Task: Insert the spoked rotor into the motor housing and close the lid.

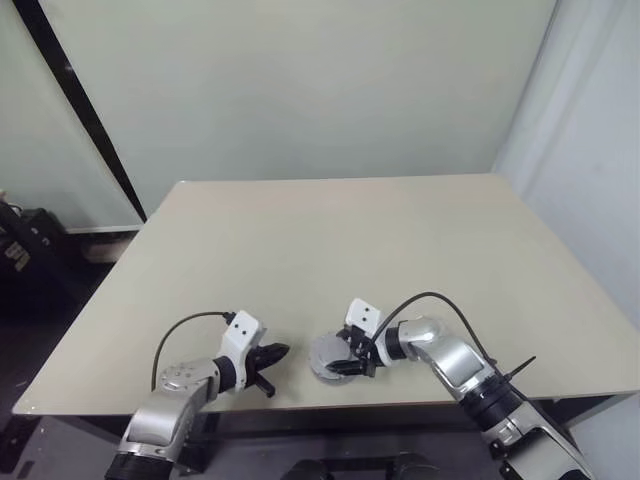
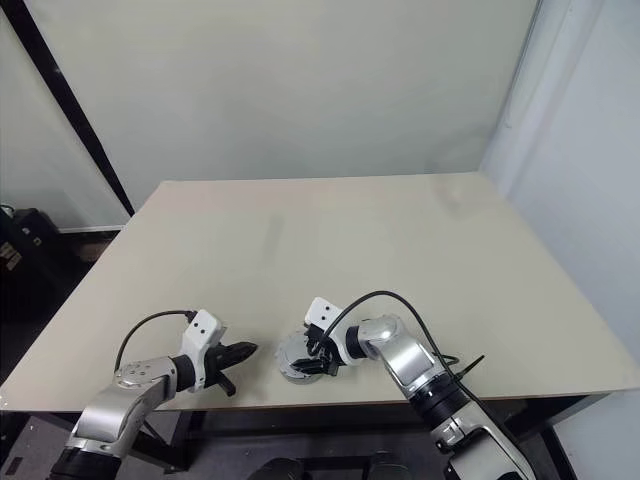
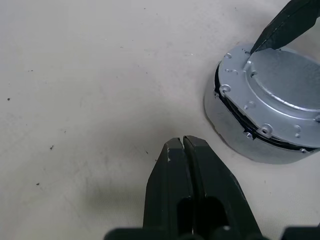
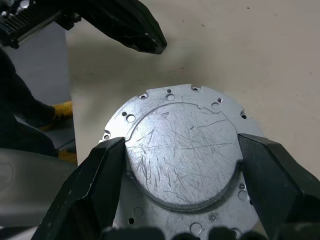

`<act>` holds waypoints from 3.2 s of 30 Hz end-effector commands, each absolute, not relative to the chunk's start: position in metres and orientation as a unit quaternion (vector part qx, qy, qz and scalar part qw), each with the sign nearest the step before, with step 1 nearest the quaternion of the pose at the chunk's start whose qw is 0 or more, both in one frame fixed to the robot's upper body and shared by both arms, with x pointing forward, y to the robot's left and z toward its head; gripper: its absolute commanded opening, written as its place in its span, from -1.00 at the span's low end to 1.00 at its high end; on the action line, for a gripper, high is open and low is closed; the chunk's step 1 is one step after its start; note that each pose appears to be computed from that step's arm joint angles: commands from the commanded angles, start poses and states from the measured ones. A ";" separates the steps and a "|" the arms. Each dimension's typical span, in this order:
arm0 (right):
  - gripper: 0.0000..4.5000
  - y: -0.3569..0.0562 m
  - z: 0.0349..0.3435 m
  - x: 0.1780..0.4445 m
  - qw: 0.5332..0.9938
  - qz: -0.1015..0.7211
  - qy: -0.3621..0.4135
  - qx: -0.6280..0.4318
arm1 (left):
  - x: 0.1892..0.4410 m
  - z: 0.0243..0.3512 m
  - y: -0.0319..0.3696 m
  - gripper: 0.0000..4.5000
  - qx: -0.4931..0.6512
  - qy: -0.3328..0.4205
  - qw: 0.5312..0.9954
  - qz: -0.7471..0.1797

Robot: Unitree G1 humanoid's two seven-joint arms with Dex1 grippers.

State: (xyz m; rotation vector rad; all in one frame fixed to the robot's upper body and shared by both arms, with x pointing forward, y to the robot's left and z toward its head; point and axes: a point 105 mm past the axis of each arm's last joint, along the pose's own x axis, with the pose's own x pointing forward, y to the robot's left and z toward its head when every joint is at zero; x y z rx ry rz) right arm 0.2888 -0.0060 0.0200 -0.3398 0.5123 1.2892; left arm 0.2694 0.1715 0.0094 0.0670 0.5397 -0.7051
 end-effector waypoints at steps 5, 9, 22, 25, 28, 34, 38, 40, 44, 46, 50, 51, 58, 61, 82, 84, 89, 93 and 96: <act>0.47 -0.001 0.029 0.290 0.762 0.582 0.215 -0.185 | 0.272 0.020 0.164 -1.00 0.037 0.241 0.904 -0.352; 0.47 -0.004 0.025 0.290 0.758 0.579 0.220 -0.204 | 0.272 0.019 0.163 -1.00 0.035 0.241 0.904 -0.352; 0.47 -0.010 0.020 0.288 0.749 0.579 0.230 -0.225 | 0.272 0.017 0.160 -1.00 0.030 0.240 0.903 -0.355; 0.47 -0.010 0.020 0.289 0.753 0.574 0.233 -0.223 | 0.271 0.016 0.157 -1.00 0.033 0.241 0.900 -0.361; 0.47 -0.009 0.019 0.287 0.752 0.574 0.235 -0.222 | 0.269 0.014 0.149 -1.00 0.029 0.241 0.895 -0.373; 0.47 -0.008 0.018 0.286 0.751 0.574 0.241 -0.220 | 0.264 0.006 0.127 -1.00 0.021 0.246 0.882 -0.402; 0.47 -0.010 0.017 0.286 0.751 0.572 0.245 -0.223 | 0.262 -0.003 0.120 -1.00 0.026 0.259 0.874 -0.410; 0.47 -0.010 0.017 0.286 0.750 0.572 0.246 -0.224 | 0.261 -0.008 0.119 -1.00 0.031 0.268 0.871 -0.410; 0.47 -0.011 0.017 0.286 0.750 0.571 0.246 -0.225 | 0.261 -0.009 0.116 -1.00 0.027 0.264 0.870 -0.415; 0.47 -0.011 0.017 0.286 0.750 0.570 0.246 -0.226 | 0.265 -0.005 0.116 -1.00 0.018 0.254 0.877 -0.408; 0.47 -0.012 0.017 0.286 0.750 0.570 0.247 -0.227 | 0.277 0.005 0.126 -1.00 -0.009 0.233 0.897 -0.375; 0.47 -0.011 0.017 0.286 0.750 0.570 0.247 -0.227 | 0.279 0.007 0.128 -1.00 -0.012 0.229 0.900 -0.370; 0.47 -0.011 0.017 0.286 0.750 0.570 0.248 -0.228 | 0.281 0.020 0.129 -1.00 -0.031 0.209 0.900 -0.382; 0.47 -0.012 0.016 0.286 0.750 0.569 0.249 -0.228 | 0.274 0.017 0.121 -1.00 -0.035 0.218 0.889 -0.402; 0.99 -0.001 0.044 0.287 0.764 0.587 0.205 -0.173 | 0.262 -0.019 0.127 -1.00 0.010 0.287 0.875 -0.390; 0.99 -0.001 0.061 0.294 0.781 0.576 0.191 -0.145 | 0.262 -0.019 0.127 -1.00 0.013 0.287 0.875 -0.391; 0.99 -0.016 0.085 0.306 0.817 0.535 0.197 -0.090 | 0.261 -0.019 0.125 -1.00 0.016 0.287 0.873 -0.395; 0.99 -0.041 0.078 0.312 0.837 0.480 0.260 -0.041 | 0.260 -0.019 0.123 -1.00 0.017 0.286 0.871 -0.398; 0.99 -0.057 0.063 0.309 0.835 0.442 0.326 0.030 | 0.260 -0.018 0.123 -1.00 0.018 0.286 0.871 -0.400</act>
